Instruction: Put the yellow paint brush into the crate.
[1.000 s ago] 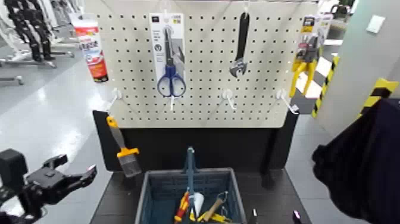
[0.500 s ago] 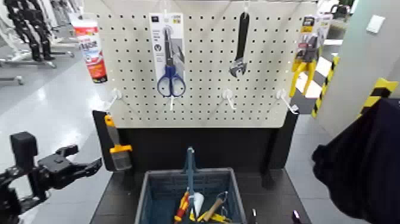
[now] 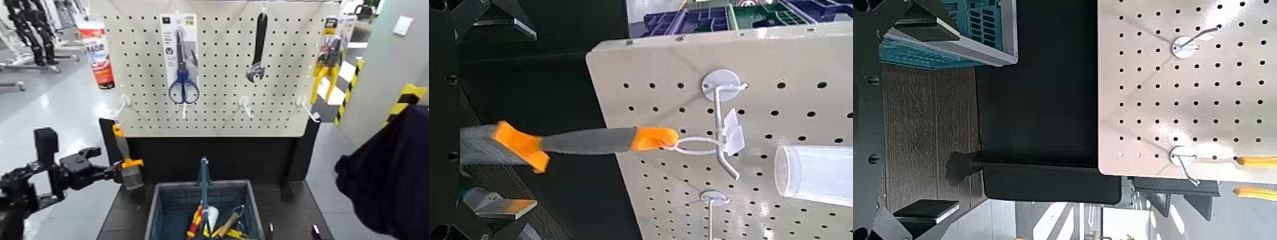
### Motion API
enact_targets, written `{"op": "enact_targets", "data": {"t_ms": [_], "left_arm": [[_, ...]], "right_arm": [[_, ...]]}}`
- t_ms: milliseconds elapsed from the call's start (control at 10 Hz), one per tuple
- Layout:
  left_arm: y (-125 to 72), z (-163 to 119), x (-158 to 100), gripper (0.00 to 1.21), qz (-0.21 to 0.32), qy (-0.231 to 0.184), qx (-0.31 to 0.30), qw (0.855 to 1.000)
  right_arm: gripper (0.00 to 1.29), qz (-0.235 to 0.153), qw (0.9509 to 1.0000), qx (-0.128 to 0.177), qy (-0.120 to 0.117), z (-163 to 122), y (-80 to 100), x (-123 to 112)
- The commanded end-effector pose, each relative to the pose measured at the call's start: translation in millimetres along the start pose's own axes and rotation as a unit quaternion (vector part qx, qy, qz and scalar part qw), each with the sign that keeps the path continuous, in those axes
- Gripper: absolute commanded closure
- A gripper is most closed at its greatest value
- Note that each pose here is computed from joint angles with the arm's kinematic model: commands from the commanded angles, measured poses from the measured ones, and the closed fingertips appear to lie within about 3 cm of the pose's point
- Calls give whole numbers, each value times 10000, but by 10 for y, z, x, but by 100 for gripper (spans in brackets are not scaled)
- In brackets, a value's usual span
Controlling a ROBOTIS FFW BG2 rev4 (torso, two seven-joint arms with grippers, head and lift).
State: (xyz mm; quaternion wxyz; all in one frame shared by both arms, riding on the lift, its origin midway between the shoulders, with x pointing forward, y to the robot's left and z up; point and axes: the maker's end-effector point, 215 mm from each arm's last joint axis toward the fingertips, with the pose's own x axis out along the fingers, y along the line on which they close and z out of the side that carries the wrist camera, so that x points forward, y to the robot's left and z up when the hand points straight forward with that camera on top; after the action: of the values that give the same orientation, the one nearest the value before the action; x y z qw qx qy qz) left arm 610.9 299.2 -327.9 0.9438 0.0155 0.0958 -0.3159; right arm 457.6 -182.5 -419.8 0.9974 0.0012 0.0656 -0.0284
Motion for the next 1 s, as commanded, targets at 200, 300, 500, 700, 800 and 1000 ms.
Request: {"op": "enact_targets", "data": {"t_ms": [200,300,500,700,800,1000], "left_arm": [[-15,164,118,12,-150,-90,43,9998],[-23,173,146,12,-180,-130,9,9998],[-74,198,245,12,-287,-148,-8,9995],[-142,206,314,13,-391,-153,-37,9991],[-157,193,330,15,-416,-138,-51,9990],[-163,179,341,43,-428,-120,-60,9990]], "right_arm": [[11,27,10000,-4,1,0,21,11],[11,34,10000,4,4,-2,30,14],[11,41,10000,11,-2,1,32,19],[11,39,10000,27,-5,-4,31,22],[11,39,10000,38,-18,4,31,22],[11,38,10000,49,-31,9,30,21]]}}
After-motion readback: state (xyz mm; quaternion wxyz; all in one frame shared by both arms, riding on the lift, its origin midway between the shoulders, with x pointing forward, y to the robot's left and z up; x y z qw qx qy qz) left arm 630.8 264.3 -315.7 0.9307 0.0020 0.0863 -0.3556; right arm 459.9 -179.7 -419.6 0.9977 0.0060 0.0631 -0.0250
